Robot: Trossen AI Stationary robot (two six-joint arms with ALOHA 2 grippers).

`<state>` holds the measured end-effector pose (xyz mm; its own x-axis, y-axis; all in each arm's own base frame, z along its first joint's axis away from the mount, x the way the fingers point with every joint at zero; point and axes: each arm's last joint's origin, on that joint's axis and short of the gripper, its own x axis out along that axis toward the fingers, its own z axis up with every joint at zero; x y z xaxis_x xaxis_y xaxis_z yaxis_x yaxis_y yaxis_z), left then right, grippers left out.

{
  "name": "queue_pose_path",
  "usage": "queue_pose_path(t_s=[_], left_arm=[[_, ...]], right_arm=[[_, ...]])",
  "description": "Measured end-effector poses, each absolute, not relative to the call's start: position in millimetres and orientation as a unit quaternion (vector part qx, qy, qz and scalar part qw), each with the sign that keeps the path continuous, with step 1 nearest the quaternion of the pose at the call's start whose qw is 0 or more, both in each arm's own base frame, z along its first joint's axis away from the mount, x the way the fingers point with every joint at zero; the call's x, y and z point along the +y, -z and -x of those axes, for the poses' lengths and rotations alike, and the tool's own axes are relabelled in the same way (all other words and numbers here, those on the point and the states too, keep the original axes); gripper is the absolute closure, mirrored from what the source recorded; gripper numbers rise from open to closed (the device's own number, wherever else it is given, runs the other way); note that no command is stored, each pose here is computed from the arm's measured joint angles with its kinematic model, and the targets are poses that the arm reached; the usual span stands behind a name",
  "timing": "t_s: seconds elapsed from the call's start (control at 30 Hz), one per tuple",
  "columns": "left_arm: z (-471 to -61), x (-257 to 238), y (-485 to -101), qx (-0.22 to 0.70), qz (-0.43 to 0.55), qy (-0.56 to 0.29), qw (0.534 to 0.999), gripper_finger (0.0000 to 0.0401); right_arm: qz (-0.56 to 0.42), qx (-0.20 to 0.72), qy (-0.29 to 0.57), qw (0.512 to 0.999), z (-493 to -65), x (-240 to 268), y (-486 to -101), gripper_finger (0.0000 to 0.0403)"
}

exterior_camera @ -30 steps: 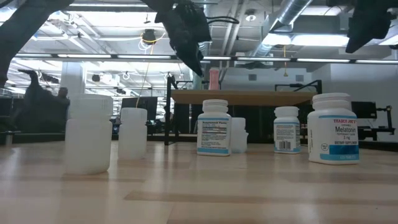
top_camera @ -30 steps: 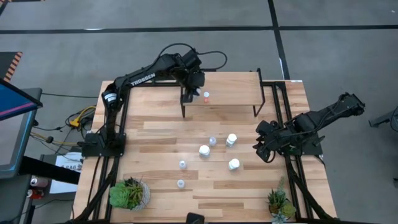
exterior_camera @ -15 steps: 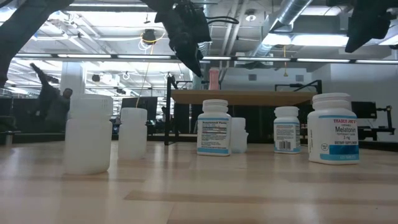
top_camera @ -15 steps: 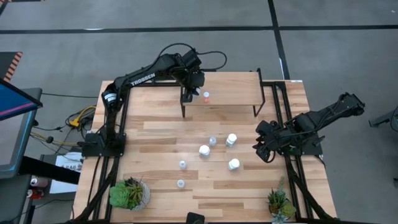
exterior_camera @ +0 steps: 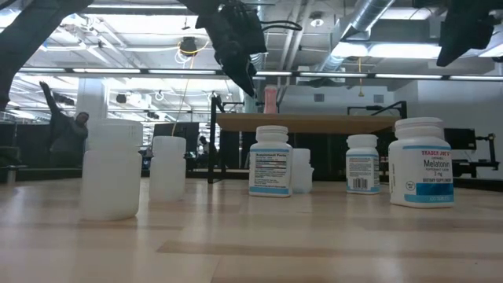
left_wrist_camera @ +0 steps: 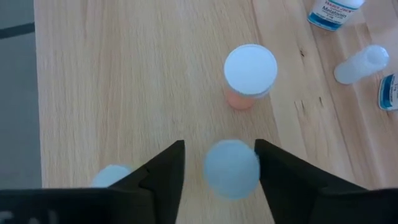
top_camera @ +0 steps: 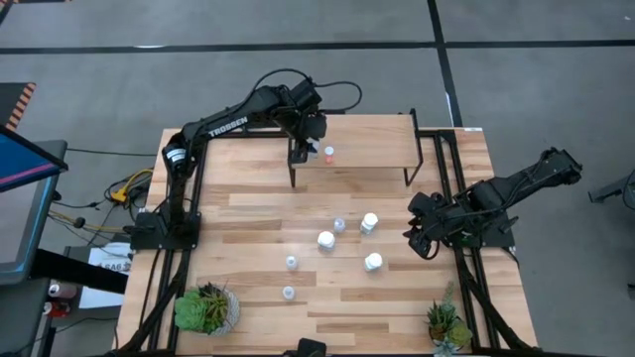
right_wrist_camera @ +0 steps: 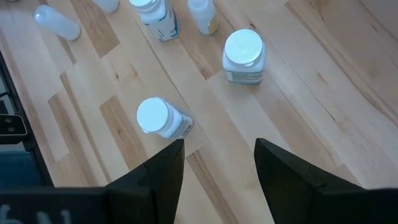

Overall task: Pick and place medicine bottles onto shelf by color
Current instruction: Put the blue pill bottle on the shelf, then adjust the orange pill bottle on the shelf

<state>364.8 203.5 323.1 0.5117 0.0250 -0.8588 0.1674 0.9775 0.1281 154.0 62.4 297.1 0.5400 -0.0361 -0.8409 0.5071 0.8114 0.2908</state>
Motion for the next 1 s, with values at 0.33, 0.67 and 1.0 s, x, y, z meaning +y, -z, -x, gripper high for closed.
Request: queue_pose_path(t_s=[0.33, 0.67, 1.0], left_arm=[[-370.9, 197.1, -342.7, 0.465, -0.120, 0.029, 0.876, 0.0187], [-355.8, 173.7, -394.2, 0.479, -0.086, -0.012, 0.874, 0.0195], [-342.1, 145.2, -400.1, 0.536, -0.018, 0.020, 0.844, 0.0222]], right_arm=[[-0.261, 0.451, 0.162, 0.838, -154.0, 62.4, -297.1, 0.0184], [-0.262, 0.448, 0.159, 0.840, -154.9, 62.7, -297.6, 0.0184], [-0.216, 0.354, 0.217, 0.884, -186.2, 33.2, -303.4, 0.0184]])
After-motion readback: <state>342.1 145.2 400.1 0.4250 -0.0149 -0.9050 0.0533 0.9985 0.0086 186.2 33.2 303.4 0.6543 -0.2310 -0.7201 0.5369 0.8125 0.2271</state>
